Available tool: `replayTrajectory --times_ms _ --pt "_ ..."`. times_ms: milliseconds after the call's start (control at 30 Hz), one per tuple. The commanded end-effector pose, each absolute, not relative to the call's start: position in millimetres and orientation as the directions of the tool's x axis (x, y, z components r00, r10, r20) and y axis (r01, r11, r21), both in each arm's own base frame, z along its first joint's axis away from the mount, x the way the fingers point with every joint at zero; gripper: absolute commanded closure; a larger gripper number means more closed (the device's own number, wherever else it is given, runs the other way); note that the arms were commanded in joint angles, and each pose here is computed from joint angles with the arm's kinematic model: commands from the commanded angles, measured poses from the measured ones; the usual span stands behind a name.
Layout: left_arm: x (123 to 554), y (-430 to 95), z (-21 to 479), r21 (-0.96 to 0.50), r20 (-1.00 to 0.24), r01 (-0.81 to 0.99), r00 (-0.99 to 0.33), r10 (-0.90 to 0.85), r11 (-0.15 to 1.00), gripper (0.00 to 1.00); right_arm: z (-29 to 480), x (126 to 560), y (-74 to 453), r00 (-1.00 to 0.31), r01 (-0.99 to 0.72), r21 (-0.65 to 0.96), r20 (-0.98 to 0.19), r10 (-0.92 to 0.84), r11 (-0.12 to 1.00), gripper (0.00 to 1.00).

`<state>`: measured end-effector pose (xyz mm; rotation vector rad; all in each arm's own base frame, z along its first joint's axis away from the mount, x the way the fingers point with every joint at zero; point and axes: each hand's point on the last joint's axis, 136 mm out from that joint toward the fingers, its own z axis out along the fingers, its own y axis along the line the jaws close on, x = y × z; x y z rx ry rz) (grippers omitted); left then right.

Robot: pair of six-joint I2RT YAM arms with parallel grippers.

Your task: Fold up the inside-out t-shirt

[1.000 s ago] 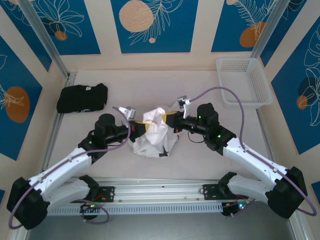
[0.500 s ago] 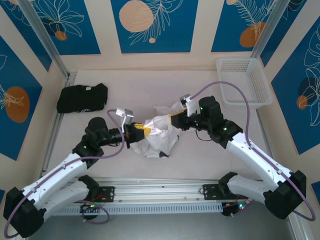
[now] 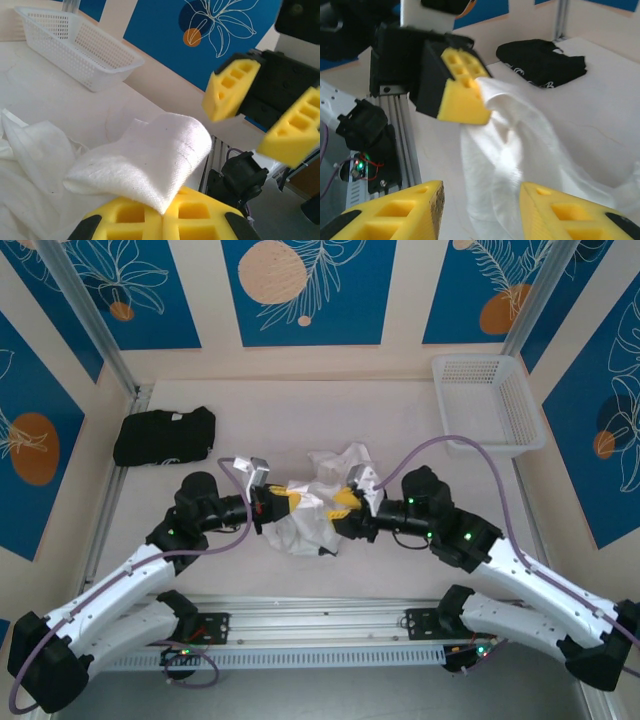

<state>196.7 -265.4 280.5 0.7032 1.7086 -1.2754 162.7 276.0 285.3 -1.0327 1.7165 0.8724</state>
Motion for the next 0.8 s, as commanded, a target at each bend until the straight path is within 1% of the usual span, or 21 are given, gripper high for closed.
replayTrajectory --times_ms 0,167,333,467,500,633,700,767 --pt "200.3 -262.9 299.9 -0.434 -0.898 0.842 -0.430 -0.087 0.320 0.97 274.2 179.2 284.7 -0.171 -0.891 0.015 -0.937 -0.305 0.453 0.57" --pt "199.4 -263.1 301.2 -0.445 -0.894 0.839 -0.439 -0.094 0.313 0.98 261.9 197.3 297.7 -0.179 -0.851 -0.035 -0.919 -0.352 0.524 0.54" --pt "204.0 -260.3 300.2 -0.474 -0.878 0.812 -0.463 -0.118 0.340 0.97 249.7 210.3 300.2 -0.162 -0.790 -0.129 -0.899 -0.408 0.599 0.55" --pt "210.3 -258.0 296.3 -0.499 -0.864 0.783 -0.485 -0.136 0.372 1.00 248.9 212.5 298.8 -0.165 -0.762 -0.138 -0.904 -0.395 0.633 0.56" --pt "210.2 -258.2 296.7 -0.501 -0.863 0.783 -0.487 -0.138 0.370 1.00 248.9 213.5 297.9 -0.167 -0.755 -0.138 -0.905 -0.391 0.641 0.60" --pt "211.5 -256.9 294.0 -0.500 -0.862 0.776 -0.489 -0.135 0.385 1.00 254.1 210.6 296.1 -0.154 -0.759 -0.132 -0.915 -0.373 0.638 0.84" --pt "212.9 -255.3 291.7 -0.497 -0.862 0.770 -0.489 -0.132 0.399 1.00 258.2 204.8 296.7 -0.145 -0.782 -0.116 -0.922 -0.359 0.612 0.91" --pt "213.3 -254.1 290.4 -0.493 -0.864 0.768 -0.486 -0.129 0.409 1.00 260.6 197.3 297.3 -0.140 -0.812 -0.093 -0.927 -0.348 0.577 0.95"
